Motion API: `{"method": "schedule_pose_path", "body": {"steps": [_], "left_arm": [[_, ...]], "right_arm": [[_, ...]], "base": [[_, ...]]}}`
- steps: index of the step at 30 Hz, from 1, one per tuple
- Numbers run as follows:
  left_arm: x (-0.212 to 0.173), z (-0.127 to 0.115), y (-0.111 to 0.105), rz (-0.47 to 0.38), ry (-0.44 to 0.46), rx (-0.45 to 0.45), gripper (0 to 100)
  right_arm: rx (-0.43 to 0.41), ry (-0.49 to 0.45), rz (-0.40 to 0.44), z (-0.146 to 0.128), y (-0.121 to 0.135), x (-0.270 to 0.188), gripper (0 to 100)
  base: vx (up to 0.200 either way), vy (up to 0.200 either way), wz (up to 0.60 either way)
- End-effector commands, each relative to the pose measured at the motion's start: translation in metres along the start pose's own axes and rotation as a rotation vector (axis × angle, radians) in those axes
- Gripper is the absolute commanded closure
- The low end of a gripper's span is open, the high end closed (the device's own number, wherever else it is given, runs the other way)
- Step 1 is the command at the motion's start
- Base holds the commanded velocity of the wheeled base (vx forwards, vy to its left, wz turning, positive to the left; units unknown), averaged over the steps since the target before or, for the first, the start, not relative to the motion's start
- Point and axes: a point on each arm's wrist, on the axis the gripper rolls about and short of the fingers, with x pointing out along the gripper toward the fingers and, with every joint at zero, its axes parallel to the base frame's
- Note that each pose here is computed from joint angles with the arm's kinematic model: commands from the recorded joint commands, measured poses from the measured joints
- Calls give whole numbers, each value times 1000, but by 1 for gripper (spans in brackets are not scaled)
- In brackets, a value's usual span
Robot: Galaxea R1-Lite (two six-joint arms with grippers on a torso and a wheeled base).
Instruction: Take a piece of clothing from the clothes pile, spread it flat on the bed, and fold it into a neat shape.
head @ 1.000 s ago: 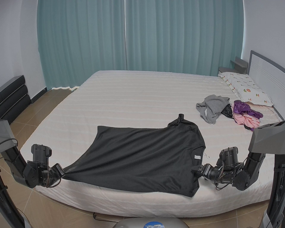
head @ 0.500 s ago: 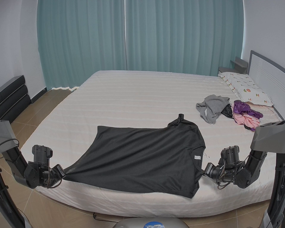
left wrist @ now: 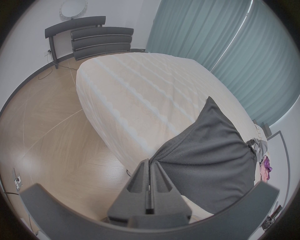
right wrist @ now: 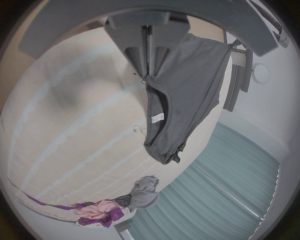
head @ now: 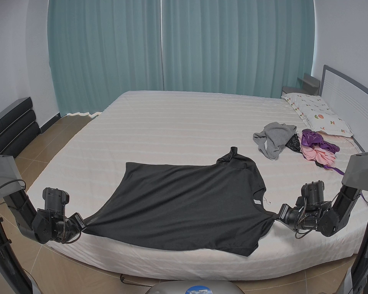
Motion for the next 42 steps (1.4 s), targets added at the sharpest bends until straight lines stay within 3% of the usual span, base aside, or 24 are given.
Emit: {"method": "schedule_pose_path", "body": {"steps": [1,11,23,31,36,42], "left_arm": [[1,-1,-1,-13,12,0,100],[-2,-2,-1,-17,12,3,100],[-18,-12,-10,-64,19,47,100],[-17,-11,-17,-88,8,36,100],[-11,-13,-18,-83,23,18,100],[-3,-15,-19,-78,44,22,100]], "right_arm": [[-43,-70,26,22,10,-27,100],[-71,-141,-24,47,-4,-69,100],[-67,-169,32,71,-8,-75,100],[-82,-151,58,97,0,-18,100],[-91,-86,43,90,-2,34,100],[-82,-78,42,89,3,77,100]], "base": [[0,0,0],[0,0,0],[0,0,0],[0,0,0],[0,0,0],[0,0,0]]}}
